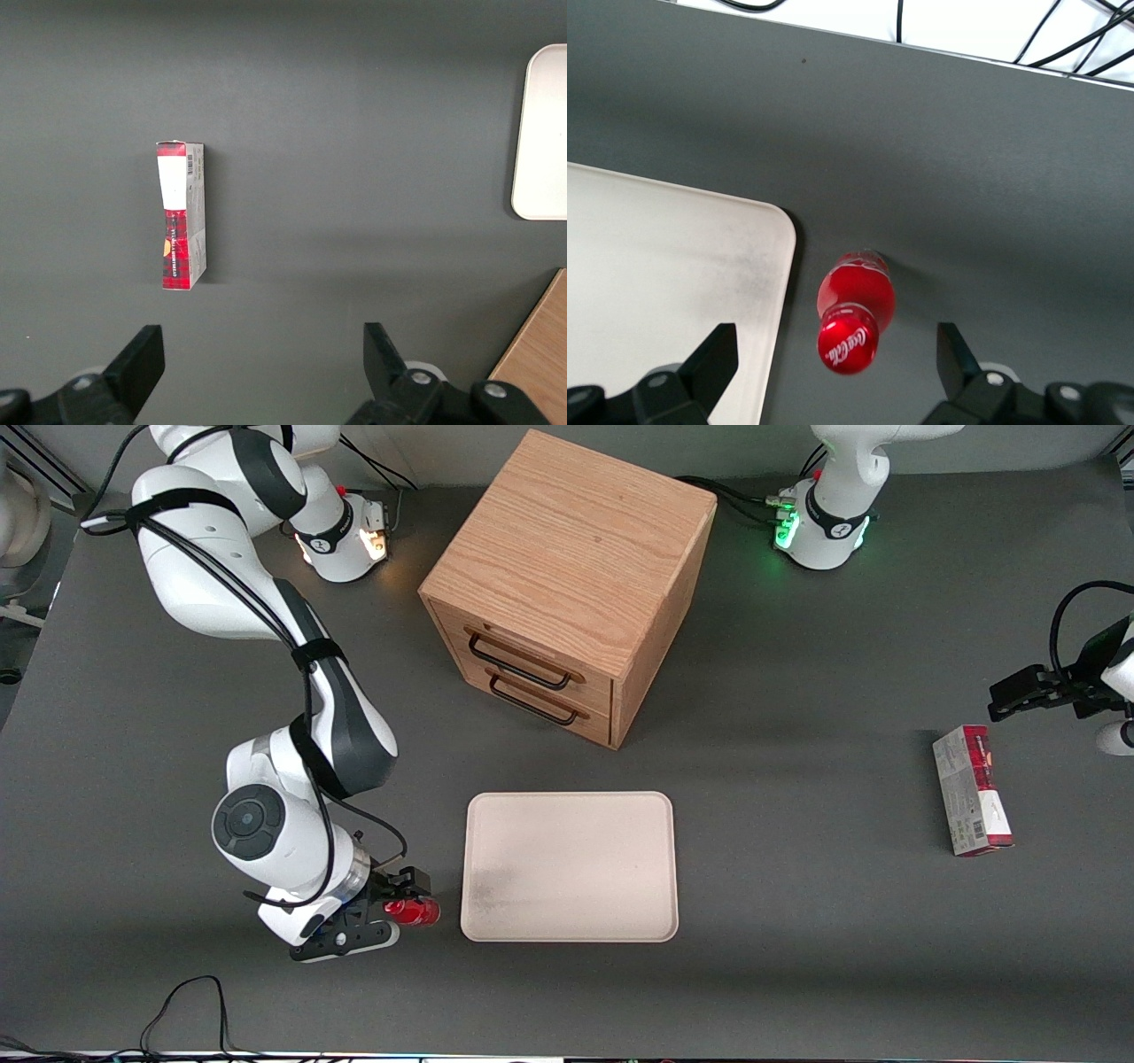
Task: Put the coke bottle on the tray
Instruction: 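Lower the right gripper and close it around the bottle's cap end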
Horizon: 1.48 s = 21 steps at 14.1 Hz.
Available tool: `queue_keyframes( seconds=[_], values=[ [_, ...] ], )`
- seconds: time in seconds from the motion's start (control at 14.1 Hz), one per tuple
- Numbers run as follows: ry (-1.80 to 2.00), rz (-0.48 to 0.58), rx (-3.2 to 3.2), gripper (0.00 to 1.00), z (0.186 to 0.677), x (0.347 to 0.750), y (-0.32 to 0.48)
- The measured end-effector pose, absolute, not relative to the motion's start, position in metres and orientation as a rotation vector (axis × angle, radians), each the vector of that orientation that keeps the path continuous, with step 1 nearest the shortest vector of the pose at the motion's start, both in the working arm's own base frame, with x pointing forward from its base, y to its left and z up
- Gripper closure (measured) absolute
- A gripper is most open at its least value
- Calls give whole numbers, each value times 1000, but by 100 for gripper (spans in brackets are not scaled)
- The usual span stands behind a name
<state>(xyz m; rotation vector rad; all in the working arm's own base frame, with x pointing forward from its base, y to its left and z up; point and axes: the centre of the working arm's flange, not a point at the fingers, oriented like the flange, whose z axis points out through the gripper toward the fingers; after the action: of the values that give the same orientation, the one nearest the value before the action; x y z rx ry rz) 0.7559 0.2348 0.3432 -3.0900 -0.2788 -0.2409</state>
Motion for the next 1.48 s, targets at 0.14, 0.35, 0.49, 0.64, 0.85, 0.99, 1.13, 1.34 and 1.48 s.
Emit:
queue_keyframes(
  seconds=[0.14, 0.35, 0.49, 0.64, 0.85, 0.99, 1.13, 1.34, 1.48],
  values=[
    [-286, -256, -3084, 1, 336, 756, 236],
    [-322, -252, -3082, 1, 324, 755, 236],
    [-339, -227, -3088, 2, 314, 753, 234],
    [-348, -209, -3096, 4, 307, 752, 232],
    [-347, -197, -3101, 17, 303, 751, 230],
    [-336, -197, -3102, 37, 303, 752, 228],
    [-295, -205, -3103, 59, 305, 753, 226],
    [-200, -213, -3105, 63, 307, 754, 225],
    [-138, -263, -3096, 63, 327, 757, 224]
  ],
)
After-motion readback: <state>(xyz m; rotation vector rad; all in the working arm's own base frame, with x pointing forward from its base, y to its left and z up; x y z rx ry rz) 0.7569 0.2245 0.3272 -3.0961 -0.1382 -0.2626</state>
